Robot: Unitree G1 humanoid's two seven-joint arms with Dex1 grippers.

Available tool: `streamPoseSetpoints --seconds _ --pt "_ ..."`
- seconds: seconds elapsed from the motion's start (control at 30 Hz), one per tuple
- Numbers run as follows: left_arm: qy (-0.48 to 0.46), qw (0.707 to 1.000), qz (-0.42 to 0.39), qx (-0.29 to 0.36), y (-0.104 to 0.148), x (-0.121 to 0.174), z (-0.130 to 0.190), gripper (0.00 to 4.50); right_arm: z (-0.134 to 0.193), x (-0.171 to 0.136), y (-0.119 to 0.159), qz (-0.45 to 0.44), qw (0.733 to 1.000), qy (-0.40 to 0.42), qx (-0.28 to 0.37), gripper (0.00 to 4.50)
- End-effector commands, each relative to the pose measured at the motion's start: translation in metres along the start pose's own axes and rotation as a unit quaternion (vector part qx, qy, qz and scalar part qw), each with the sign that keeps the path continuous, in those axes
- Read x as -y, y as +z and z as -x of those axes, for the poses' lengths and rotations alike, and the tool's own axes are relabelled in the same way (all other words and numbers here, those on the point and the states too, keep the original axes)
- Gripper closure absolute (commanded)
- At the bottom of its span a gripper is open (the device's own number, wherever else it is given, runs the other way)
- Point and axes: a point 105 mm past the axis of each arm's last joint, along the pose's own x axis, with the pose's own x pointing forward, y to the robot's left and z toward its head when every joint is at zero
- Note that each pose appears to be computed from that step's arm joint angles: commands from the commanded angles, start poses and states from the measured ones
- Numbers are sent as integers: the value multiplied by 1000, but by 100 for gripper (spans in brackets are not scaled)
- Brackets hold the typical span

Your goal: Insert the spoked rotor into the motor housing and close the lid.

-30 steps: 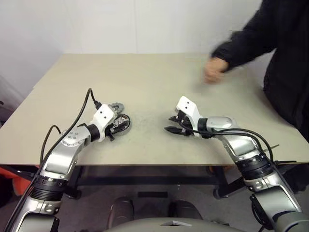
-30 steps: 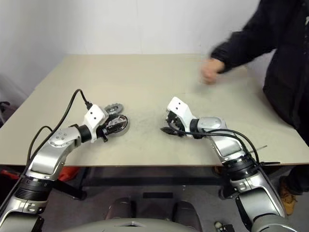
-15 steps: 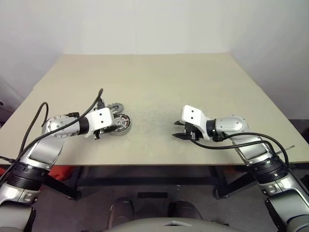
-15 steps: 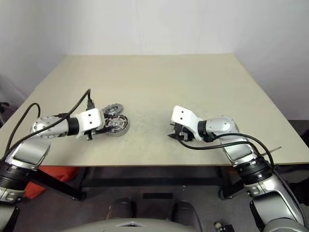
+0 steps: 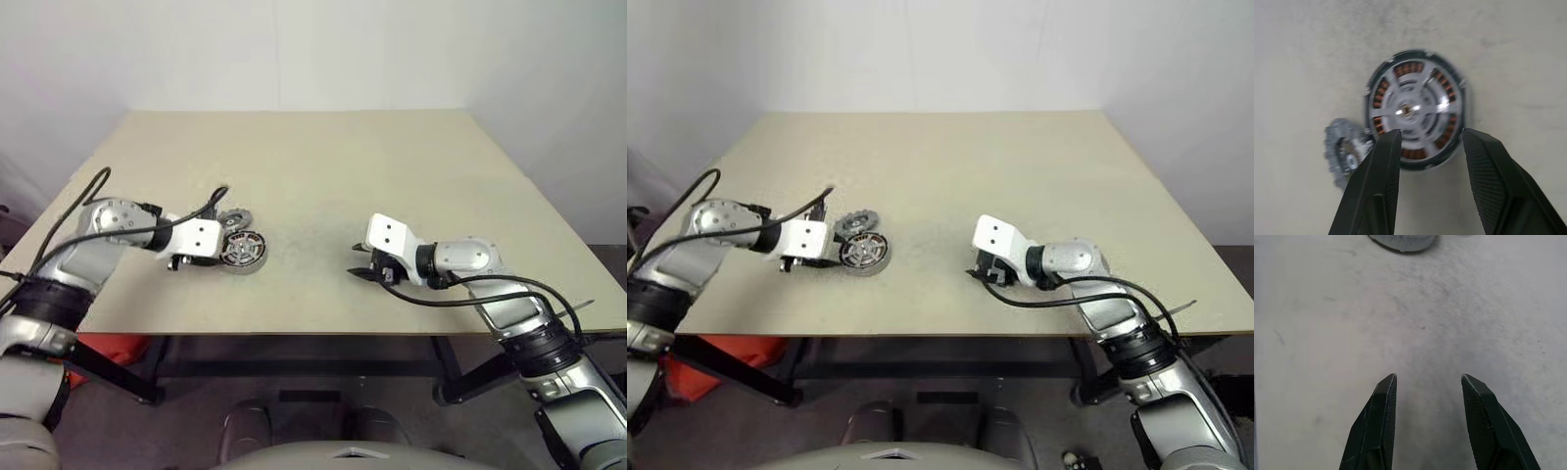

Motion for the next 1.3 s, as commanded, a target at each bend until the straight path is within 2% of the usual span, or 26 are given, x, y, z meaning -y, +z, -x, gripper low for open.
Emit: streamPoseSetpoints --seconds 0.03,0.3,0.93,1.3 --pt "-20 1000 -20 1 -1 -4 4 242 3 6 16 12 999 -40 22 218" --pt "-62 998 -29 10 -3 -1 4 242 3 2 12 -5 997 -69 19 218" --pt "-126 988 -82 16 2 8 -29 242 6 4 16 -1 996 -87 23 218" --pt "-135 987 -83 -6 -10 9 -28 242 8 7 17 -9 994 -103 25 218"
